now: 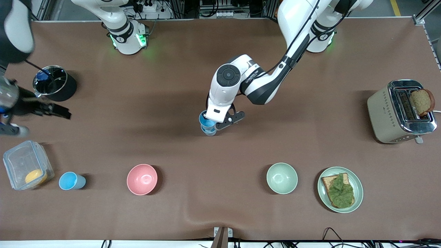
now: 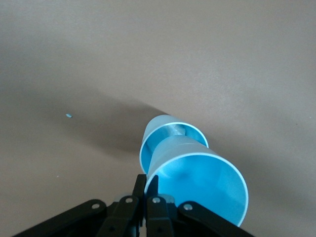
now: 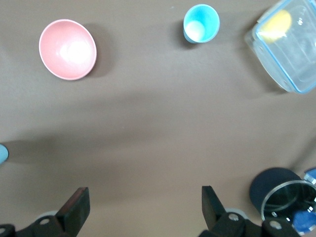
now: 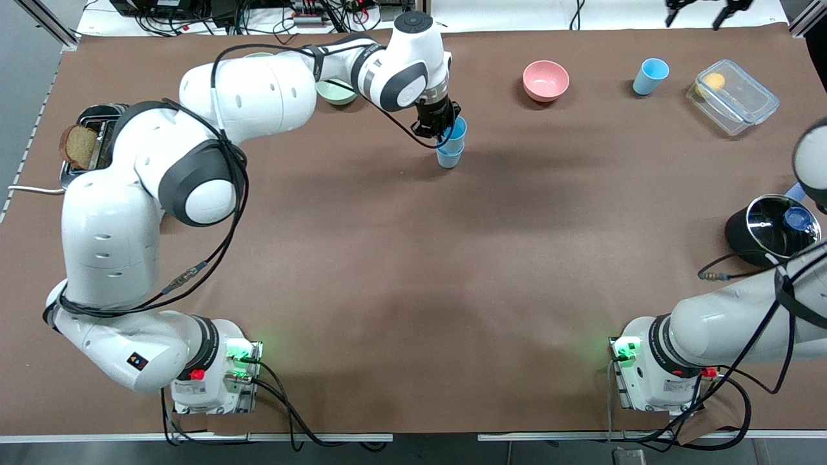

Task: Stack blue cups with both arms
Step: 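Lower the left gripper's cup into the placed cup and open the gripper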

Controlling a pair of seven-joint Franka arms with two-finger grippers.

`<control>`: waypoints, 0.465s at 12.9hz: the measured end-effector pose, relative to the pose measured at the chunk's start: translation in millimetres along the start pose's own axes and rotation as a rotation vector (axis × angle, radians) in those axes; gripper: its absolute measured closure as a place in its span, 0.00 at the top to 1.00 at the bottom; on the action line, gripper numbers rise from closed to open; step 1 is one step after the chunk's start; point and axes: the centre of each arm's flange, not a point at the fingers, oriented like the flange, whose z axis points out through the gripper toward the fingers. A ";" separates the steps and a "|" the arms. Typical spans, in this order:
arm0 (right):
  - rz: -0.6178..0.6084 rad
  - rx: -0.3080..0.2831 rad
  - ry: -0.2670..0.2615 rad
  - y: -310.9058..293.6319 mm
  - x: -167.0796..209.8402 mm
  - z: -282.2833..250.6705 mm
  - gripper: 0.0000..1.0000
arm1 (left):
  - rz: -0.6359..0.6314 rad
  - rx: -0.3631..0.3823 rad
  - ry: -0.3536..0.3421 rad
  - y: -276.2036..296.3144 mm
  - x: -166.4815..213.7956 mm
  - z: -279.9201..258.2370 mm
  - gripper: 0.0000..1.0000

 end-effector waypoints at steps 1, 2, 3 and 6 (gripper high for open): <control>0.003 -0.002 -0.002 6.9 -12.0 -9.2 1.00 | 0.003 0.001 0.007 -0.4 1.8 2.8 0.03; 0.008 -0.004 0.009 13.1 -21.2 -19.3 1.00 | 0.007 0.003 0.014 -0.6 3.4 3.8 0.03; 0.013 -0.003 0.023 18.8 -28.1 -28.9 1.00 | 0.011 0.002 0.023 -0.2 5.0 2.8 0.07; 0.018 0.000 0.042 25.7 -35.2 -39.4 1.00 | 0.022 -0.039 0.080 7.0 19.8 -24.8 0.42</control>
